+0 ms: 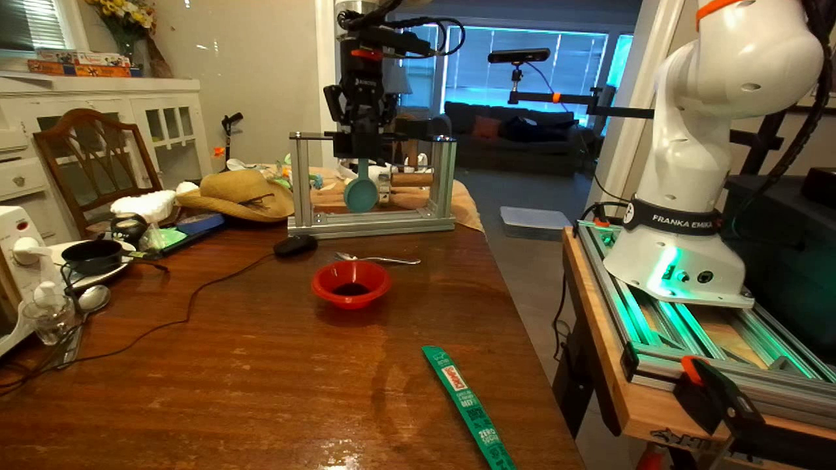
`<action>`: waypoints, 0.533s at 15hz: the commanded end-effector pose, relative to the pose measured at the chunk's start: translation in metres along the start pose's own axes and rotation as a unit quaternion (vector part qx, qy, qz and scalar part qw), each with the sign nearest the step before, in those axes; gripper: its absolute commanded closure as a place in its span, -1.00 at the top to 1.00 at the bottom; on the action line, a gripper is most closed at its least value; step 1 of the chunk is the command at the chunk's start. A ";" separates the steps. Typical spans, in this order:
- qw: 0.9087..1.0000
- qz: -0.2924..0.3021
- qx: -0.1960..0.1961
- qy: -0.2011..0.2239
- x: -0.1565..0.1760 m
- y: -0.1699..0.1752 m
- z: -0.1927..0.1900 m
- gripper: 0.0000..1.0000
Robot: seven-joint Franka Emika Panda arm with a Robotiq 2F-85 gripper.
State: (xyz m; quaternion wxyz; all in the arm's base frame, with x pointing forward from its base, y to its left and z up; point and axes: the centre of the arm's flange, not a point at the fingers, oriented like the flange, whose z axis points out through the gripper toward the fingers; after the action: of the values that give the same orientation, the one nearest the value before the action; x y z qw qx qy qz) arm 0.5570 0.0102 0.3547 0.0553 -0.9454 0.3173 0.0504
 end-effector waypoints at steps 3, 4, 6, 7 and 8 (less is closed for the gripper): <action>0.998 -0.066 0.007 -0.010 0.001 -0.005 0.010 -0.55; 0.996 -0.088 0.004 -0.016 0.000 -0.007 0.015 -0.55; 0.991 -0.132 -0.001 -0.030 -0.004 -0.010 0.031 -0.55; 0.987 -0.155 0.000 -0.033 -0.005 -0.011 0.039 -0.55; 0.984 -0.175 0.002 -0.031 -0.006 -0.011 0.047 -0.55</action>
State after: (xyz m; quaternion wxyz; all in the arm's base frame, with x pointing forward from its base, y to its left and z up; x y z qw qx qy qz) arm 0.5567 0.0270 0.3318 0.0592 -0.9762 0.1981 0.0652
